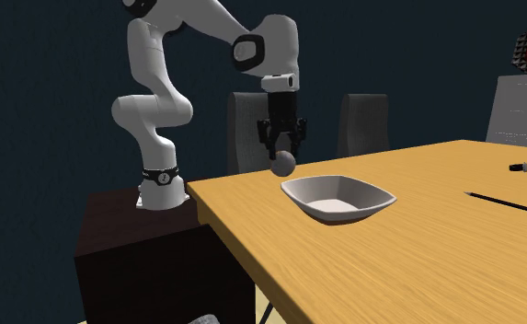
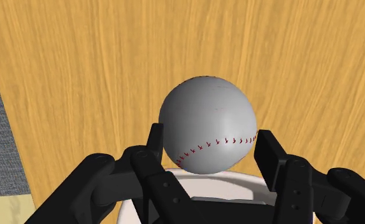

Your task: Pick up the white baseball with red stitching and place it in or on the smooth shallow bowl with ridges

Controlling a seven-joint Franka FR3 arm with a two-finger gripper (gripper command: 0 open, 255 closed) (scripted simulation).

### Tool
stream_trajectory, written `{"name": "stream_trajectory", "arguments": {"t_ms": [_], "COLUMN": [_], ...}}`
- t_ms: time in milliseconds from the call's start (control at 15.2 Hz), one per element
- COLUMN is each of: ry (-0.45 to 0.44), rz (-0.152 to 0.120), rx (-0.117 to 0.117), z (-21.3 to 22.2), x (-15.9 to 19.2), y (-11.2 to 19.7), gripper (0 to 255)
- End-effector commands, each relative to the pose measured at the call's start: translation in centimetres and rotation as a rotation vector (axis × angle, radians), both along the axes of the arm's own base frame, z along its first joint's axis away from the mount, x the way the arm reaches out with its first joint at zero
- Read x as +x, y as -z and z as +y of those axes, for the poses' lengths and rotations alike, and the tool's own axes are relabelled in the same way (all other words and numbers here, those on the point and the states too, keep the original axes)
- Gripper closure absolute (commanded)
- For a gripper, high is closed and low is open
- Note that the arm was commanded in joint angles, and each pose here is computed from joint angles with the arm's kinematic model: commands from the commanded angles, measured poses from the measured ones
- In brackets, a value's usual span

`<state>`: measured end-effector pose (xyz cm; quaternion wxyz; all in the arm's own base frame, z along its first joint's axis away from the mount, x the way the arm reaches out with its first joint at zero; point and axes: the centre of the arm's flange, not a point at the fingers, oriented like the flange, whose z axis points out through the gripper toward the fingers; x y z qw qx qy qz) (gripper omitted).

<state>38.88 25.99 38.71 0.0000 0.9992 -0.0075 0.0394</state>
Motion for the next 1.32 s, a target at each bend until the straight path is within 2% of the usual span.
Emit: {"name": "stream_trajectory", "arguments": {"t_ms": [0, 792, 1254], "ry": [0.0, 0.0, 0.0], "rz": [0.0, 0.0, 0.0], "rx": [0.0, 0.0, 0.0], "z": [0.0, 0.0, 1.1], "x": [0.0, 0.0, 9.1], "y": [-1.1, -7.0, -7.9], "gripper": [255, 255, 255]}}
